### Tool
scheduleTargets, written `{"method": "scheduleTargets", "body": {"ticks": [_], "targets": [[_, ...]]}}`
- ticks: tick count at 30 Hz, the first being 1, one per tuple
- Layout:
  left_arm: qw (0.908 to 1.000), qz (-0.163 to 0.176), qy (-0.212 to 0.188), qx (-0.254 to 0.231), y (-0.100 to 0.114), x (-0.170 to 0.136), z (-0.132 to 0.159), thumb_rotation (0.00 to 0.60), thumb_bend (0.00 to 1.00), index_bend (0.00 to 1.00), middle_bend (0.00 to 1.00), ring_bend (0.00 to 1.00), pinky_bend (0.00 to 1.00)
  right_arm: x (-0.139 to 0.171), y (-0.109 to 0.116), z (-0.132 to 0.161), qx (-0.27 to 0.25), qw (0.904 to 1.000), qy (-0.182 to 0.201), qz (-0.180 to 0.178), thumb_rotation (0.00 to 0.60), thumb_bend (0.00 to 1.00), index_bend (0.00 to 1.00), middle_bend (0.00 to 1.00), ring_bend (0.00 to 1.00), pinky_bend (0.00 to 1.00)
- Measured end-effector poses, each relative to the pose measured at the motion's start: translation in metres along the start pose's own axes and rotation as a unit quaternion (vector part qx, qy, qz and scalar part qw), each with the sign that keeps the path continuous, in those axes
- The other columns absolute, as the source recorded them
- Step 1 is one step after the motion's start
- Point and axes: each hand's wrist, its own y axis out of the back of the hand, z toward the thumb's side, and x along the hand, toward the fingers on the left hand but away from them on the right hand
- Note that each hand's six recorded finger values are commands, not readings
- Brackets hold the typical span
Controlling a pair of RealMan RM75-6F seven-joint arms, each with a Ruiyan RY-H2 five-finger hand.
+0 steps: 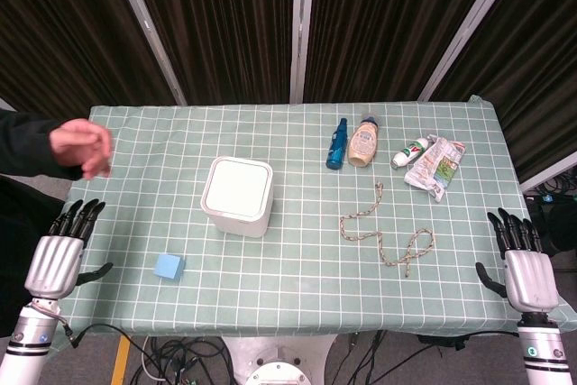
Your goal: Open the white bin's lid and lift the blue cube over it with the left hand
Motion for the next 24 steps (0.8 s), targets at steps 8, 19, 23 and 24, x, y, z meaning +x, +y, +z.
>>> {"method": "scheduleTargets", "body": {"ticks": [8, 19, 23, 24], "targets": [[1.0000, -0.001, 0.001, 0.000, 0.000, 0.000, 0.000, 0.600, 0.03, 0.06, 0.07, 0.01, 0.18, 0.000, 0.000, -0.001, -0.002, 1.0000, -0.002, 0.000, 0.600, 0.23, 0.00, 0.00, 0.00, 0.00], [0.9980, 0.006, -0.062, -0.004, 0.012, 0.014, 0.029, 0.600, 0.03, 0.06, 0.07, 0.01, 0.17, 0.000, -0.003, -0.001, 0.003, 1.0000, -0.003, 0.005, 0.600, 0.23, 0.00, 0.00, 0.00, 0.00], [0.9916, 0.018, -0.128, -0.003, 0.020, 0.030, 0.063, 0.600, 0.04, 0.06, 0.08, 0.01, 0.16, 0.000, -0.001, -0.003, 0.003, 1.0000, -0.006, 0.003, 0.600, 0.23, 0.00, 0.00, 0.00, 0.00], [0.9898, 0.019, -0.141, -0.002, 0.022, 0.034, 0.070, 0.600, 0.04, 0.06, 0.08, 0.01, 0.16, 0.000, -0.002, -0.004, 0.003, 1.0000, -0.007, 0.003, 0.600, 0.23, 0.00, 0.00, 0.00, 0.00]]}}
